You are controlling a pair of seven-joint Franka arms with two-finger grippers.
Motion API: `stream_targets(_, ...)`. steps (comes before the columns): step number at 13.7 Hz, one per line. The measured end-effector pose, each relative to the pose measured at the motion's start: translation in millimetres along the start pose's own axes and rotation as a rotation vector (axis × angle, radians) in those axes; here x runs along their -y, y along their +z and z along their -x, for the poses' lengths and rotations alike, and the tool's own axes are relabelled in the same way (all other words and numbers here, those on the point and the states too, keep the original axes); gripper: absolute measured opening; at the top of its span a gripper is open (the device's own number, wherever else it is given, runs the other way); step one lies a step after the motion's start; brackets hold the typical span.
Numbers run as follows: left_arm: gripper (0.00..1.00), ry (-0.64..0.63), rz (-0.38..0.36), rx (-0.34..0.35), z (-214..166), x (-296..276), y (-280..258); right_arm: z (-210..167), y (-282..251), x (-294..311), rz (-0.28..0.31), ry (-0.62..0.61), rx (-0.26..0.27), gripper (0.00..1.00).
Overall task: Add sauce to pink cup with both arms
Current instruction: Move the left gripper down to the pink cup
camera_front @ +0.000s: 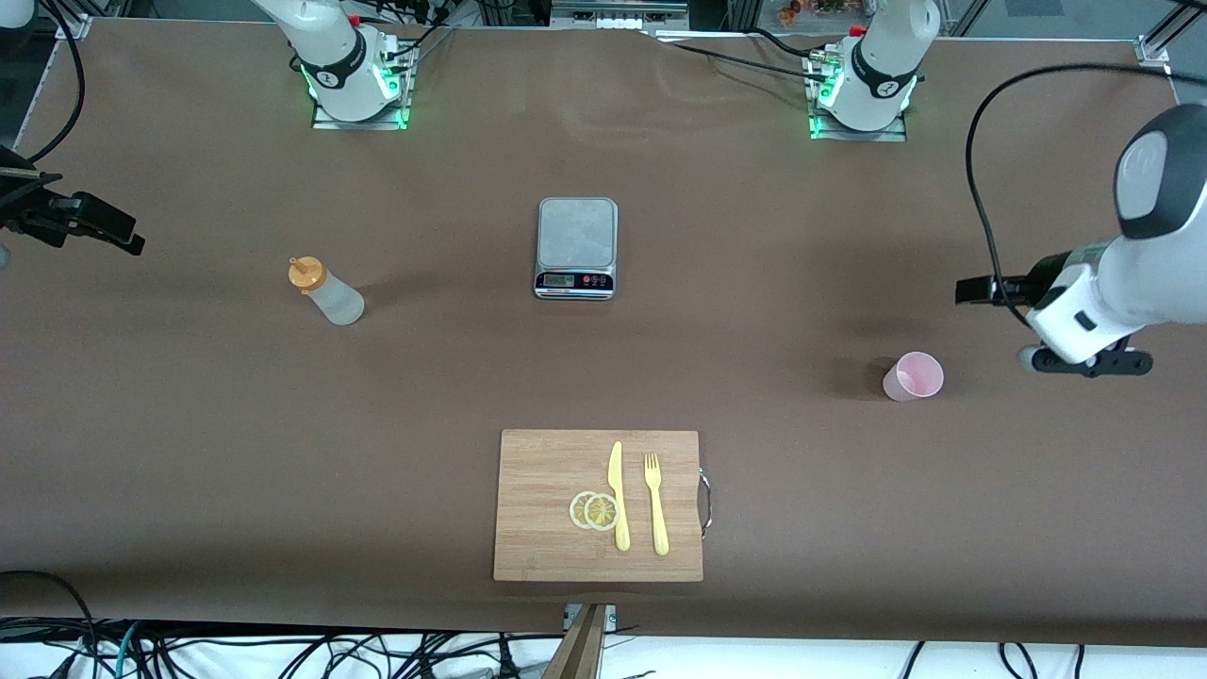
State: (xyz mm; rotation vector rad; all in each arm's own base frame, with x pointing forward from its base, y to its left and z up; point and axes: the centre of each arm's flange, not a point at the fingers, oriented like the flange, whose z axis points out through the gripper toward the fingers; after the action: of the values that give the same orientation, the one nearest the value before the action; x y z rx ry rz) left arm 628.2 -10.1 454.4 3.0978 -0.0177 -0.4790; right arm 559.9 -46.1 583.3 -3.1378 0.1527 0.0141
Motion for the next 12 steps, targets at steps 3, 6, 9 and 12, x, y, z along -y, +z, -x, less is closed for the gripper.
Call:
stream_targets(3, 1.00, 0.040, -0.056, -0.071, -36.9, 7.3, 52.6, 0.0, 0.0, 0.0, 0.000, 0.000, 0.000, 1.00)
stream_targets(6, 1.00, 0.042, -0.052, -0.118, -55.0, 17.6, 106.1, 0.0, 0.1, 0.0, 0.000, 0.000, 0.001, 1.00)
stream_targets(9, 1.00, 0.035, -0.047, -0.129, -67.5, 29.2, 137.4, 0.4, 0.3, 0.0, 0.000, 0.000, 0.003, 1.00)
stream_targets(12, 1.00, 0.066, -0.052, -0.153, -72.2, 45.0, 157.9, 0.4, 0.4, 0.0, 0.000, 0.000, 0.004, 1.00)
